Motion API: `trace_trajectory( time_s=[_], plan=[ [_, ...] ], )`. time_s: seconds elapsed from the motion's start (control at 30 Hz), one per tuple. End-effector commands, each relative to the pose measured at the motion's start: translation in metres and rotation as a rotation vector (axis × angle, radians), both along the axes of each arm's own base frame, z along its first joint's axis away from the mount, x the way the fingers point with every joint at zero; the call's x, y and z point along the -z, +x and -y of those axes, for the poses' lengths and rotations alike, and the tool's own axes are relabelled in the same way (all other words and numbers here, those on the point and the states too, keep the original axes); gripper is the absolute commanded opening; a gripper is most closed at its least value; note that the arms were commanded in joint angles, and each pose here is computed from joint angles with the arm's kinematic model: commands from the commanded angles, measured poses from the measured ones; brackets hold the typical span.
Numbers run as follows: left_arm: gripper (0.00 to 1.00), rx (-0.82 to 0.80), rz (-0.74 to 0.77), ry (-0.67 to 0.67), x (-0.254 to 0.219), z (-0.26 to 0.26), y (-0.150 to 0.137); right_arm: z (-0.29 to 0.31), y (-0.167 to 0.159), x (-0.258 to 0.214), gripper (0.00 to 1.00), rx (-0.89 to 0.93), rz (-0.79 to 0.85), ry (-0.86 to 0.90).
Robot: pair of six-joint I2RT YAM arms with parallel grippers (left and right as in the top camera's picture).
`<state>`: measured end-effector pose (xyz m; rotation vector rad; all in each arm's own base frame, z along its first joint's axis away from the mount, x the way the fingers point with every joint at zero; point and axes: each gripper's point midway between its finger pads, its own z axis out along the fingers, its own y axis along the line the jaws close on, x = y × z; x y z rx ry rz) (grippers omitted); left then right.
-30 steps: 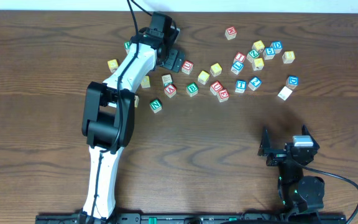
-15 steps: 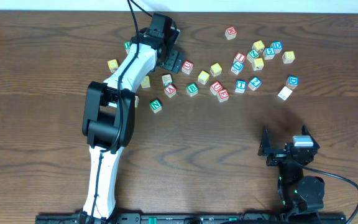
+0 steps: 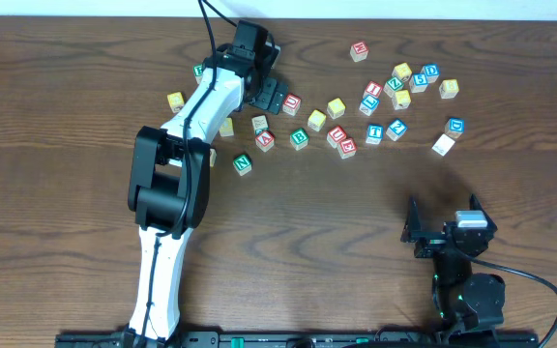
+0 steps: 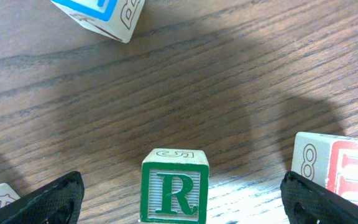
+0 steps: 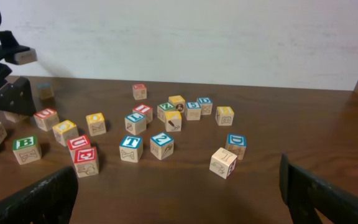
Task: Spell out ROBOT
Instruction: 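Lower the left gripper onto the green R block and close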
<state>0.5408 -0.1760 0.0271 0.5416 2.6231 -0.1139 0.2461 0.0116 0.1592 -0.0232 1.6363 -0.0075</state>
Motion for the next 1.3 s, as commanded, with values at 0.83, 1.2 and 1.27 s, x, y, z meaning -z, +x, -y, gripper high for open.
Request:
trace_trajectory(
  time_s=[0.83,1.2,1.27],
  plan=[
    [0.99,0.012,-0.02,0.005,0.026,0.0,-0.006,0.002,0.0,0.001,0.99,0.006,-0.003,0.01],
    [0.99,0.012,0.006,-0.003,0.023,0.002,0.0,0.002,0.0,0.001,0.99,0.006,-0.003,0.01],
    [0.99,0.012,0.008,-0.005,0.023,0.002,0.001,0.001,0.0,0.001,0.99,0.006,-0.003,0.01]
  ],
)
